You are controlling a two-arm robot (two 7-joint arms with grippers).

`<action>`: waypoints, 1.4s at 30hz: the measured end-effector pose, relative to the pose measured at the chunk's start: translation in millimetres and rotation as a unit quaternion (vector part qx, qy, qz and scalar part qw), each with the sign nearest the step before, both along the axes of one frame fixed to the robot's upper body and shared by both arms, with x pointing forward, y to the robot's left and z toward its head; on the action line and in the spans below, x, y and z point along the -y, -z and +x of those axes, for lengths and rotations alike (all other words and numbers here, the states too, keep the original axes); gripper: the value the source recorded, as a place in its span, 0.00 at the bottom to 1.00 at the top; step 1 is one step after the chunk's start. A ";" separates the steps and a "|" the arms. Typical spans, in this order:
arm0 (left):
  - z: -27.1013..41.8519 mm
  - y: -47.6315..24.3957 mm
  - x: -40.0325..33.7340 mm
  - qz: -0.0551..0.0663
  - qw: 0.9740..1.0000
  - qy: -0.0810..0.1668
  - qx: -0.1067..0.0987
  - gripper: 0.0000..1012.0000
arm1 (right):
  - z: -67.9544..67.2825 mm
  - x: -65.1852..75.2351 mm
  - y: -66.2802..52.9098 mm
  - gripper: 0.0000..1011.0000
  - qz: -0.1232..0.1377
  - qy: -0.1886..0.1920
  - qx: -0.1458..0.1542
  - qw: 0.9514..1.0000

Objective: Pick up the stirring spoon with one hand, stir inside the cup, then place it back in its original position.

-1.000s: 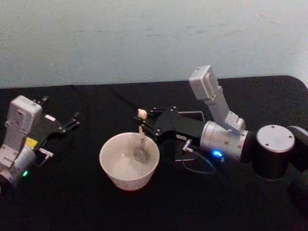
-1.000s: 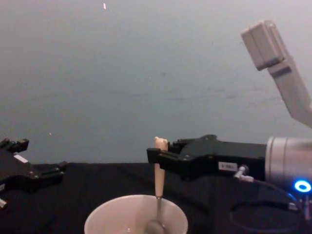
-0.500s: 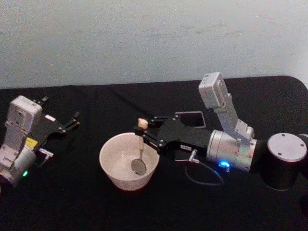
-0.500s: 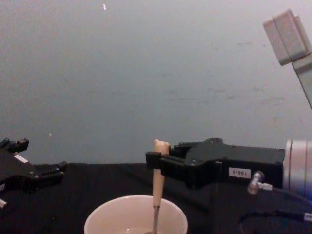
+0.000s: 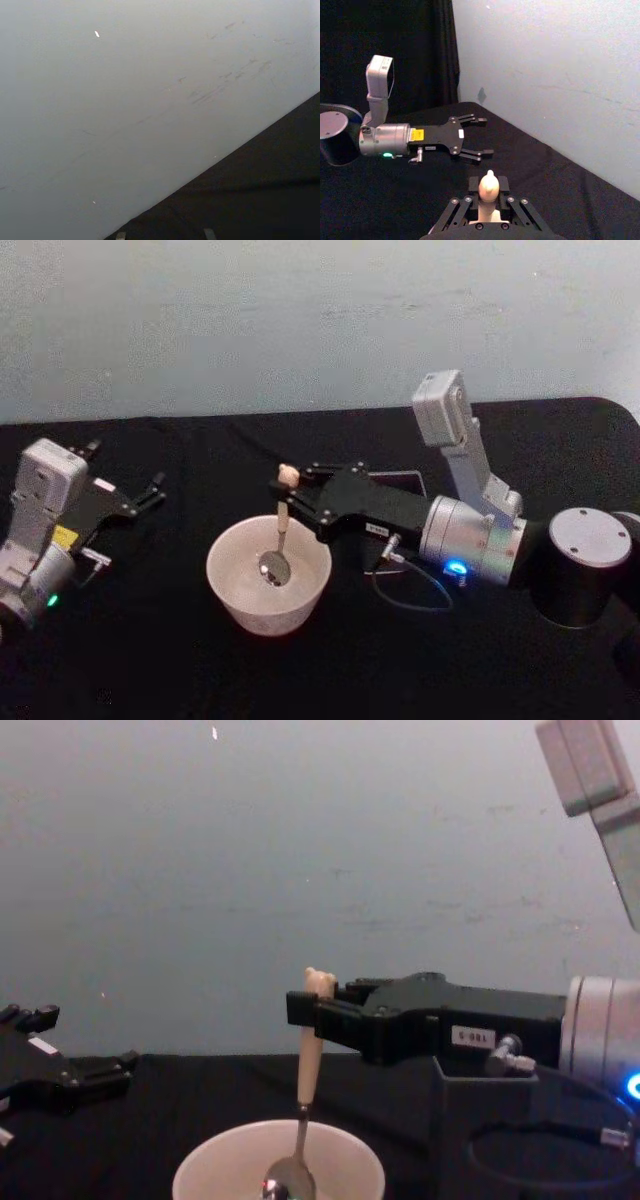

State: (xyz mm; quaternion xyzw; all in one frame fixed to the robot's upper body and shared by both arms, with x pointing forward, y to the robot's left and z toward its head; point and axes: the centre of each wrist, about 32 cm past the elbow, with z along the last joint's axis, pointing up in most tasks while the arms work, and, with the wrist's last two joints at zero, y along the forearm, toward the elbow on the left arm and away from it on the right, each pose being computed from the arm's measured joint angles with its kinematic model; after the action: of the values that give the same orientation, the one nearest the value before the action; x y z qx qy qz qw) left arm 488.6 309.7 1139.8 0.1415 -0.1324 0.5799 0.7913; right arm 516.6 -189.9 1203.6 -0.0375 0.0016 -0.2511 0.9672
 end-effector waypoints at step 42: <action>0.0 0.0 0.0 0.000 1.000 0.000 0.000 0.99 | -5.2 60.3 -52.3 0.22 0.082 0.093 0.017 0.992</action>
State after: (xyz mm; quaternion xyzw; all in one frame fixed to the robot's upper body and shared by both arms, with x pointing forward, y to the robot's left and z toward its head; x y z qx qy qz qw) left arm 488.6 309.7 1139.8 0.1415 -0.1324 0.5799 0.7913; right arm 511.4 -250.2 1255.9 0.0467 0.0090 -0.3398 0.9393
